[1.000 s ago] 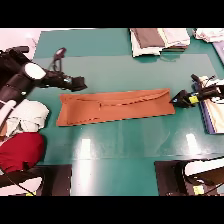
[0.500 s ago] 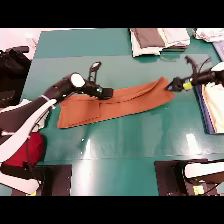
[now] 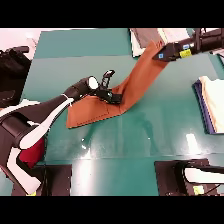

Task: Fold the shirts.

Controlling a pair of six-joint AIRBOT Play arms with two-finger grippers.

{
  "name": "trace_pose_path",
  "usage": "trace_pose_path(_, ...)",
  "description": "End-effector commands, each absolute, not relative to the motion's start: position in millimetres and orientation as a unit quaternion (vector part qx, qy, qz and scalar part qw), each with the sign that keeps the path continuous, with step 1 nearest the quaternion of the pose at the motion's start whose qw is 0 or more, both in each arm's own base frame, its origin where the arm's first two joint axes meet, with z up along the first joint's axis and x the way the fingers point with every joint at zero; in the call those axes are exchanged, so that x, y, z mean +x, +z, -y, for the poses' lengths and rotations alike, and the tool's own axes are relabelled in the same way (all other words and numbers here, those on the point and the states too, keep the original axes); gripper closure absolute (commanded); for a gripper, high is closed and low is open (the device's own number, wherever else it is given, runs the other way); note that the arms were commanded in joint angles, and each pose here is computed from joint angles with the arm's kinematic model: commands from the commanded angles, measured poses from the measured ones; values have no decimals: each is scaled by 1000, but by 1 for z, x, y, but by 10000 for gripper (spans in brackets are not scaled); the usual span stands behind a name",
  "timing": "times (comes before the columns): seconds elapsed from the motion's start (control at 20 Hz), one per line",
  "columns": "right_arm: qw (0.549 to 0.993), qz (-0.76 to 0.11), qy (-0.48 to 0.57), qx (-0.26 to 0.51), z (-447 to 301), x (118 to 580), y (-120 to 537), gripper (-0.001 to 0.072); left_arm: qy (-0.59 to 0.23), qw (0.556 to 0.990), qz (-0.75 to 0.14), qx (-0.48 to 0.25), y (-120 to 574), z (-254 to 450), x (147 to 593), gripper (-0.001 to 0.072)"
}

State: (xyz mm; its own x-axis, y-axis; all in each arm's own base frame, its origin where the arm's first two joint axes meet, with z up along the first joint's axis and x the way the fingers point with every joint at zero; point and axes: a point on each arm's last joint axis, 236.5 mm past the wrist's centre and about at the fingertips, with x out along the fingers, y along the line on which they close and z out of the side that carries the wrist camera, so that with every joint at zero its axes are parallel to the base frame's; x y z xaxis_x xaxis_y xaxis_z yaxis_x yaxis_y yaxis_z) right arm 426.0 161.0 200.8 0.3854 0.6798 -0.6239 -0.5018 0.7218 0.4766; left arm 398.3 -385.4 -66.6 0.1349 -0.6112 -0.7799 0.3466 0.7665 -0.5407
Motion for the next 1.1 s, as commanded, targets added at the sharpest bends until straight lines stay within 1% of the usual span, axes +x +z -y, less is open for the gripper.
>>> trace_pose_path(0.0, 822, -404, 390, 93, -199, 412, 229, 695, -324, 740, -579, -110, -69, 387, 397, 685)
trace_pose_path(0.15, 813, -403, 411, 88, -224, 402, 233, 695, -335, 749, -564, -93, -39, 378, 413, 685)
trace_pose_path(0.25, 804, -403, 430, 80, -244, 391, 233, 695, -328, 775, -535, -75, 0, 352, 435, 685)
trace_pose_path(0.35, 790, -403, 458, 69, -273, 377, 233, 695, -305, 812, -493, -69, 55, 306, 460, 685)
trace_pose_path(0.45, 762, -405, 499, 77, -316, 360, 228, 695, -272, 854, -438, -73, 119, 248, 478, 685)
trace_pose_path(0.55, 730, -399, 548, 86, -375, 343, 216, 695, -229, 895, -374, -77, 185, 187, 483, 684)
trace_pose_path(0.65, 700, -377, 598, 105, -445, 323, 199, 684, -187, 926, -320, -71, 239, 136, 474, 684)
trace_pose_path(0.75, 689, -367, 616, 109, -490, 311, 179, 408, -156, 944, -286, -59, 273, 103, 460, 684)
trace_pose_path(0.8, 686, -369, 620, 98, -500, 308, 171, 386, -147, 948, -276, -54, 284, 94, 453, 684)
trace_pose_path(0.9, 689, -377, 614, 80, -495, 314, 164, 387, -143, 950, -274, -47, 290, 90, 444, 685)
trace_pose_path(0.95, 695, -383, 604, 66, -482, 322, 160, 387, -147, 947, -281, -46, 287, 93, 442, 685)
trace_pose_path(1.05, 710, -428, 559, 20, -434, 346, 137, 387, -156, 943, -291, -46, 281, 101, 439, 685)
